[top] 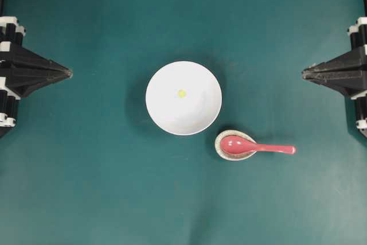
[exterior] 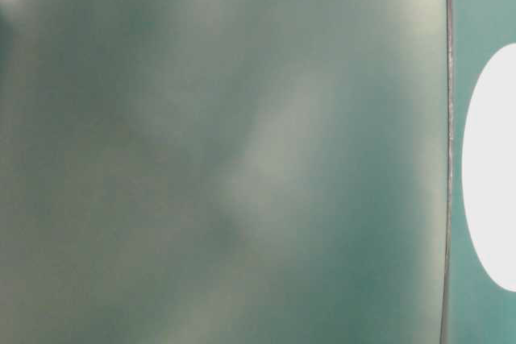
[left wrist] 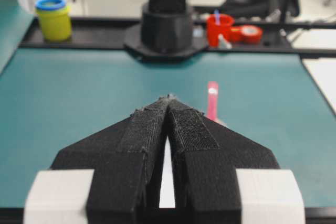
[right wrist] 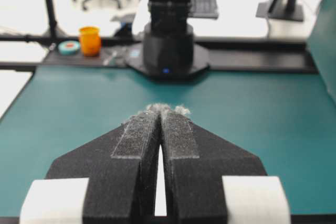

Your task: Scoop the yellow hexagonal prism block from the bowl with a spoon using the right arm.

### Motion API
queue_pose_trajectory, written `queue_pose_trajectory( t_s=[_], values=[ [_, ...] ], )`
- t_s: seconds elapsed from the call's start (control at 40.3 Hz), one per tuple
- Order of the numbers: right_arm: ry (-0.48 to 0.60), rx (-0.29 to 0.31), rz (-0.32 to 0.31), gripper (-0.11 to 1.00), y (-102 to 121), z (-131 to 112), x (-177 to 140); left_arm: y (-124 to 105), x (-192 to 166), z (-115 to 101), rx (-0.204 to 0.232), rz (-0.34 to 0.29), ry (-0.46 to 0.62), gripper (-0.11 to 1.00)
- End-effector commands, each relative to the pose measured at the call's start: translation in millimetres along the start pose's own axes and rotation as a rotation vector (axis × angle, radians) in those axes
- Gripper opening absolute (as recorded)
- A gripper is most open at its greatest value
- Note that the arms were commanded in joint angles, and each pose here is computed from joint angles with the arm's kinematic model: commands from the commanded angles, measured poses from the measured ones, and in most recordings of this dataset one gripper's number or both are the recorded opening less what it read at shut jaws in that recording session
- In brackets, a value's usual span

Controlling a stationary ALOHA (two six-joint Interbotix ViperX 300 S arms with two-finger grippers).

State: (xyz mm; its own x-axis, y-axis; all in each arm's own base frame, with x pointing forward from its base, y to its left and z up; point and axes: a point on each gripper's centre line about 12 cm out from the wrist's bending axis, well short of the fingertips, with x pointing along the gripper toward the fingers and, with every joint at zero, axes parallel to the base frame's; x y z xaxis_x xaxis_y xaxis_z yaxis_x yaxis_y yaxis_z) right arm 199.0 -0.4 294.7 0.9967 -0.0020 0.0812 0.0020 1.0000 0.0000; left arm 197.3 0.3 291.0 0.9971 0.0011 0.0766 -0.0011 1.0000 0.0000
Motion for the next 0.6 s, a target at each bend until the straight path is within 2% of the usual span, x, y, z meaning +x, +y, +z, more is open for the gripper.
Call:
queue_pose_trajectory(
  t_s=[0.0, 0.025, 0.05, 0.248, 0.57],
  values=[
    [-0.009, 0.006, -0.005, -0.02, -1.0, 4.8, 3.3, 0.7, 2.7, 6.2, 0.002, 0.003, 0.012, -0.01],
    [0.0, 0.006, -0.005, -0.02, -1.0, 4.4, 4.6, 0.8, 2.3, 4.9, 0.0, 0.003, 0.038, -0.01],
    [0.002, 0.006, -0.005, -0.01, -1.0, 4.1, 4.9, 0.8, 2.0, 4.5, 0.0, 0.003, 0.043, 0.05],
    [0.005, 0.009, -0.005, 0.05, -1.0, 3.4, 5.4, 0.8, 1.6, 4.7, 0.0, 0.003, 0.048, 0.04],
    [0.018, 0.009, -0.005, 0.38, -1.0, 1.2, 5.4, 0.7, 1.6, 4.3, 0.002, 0.003, 0.051, 0.04]
  ],
)
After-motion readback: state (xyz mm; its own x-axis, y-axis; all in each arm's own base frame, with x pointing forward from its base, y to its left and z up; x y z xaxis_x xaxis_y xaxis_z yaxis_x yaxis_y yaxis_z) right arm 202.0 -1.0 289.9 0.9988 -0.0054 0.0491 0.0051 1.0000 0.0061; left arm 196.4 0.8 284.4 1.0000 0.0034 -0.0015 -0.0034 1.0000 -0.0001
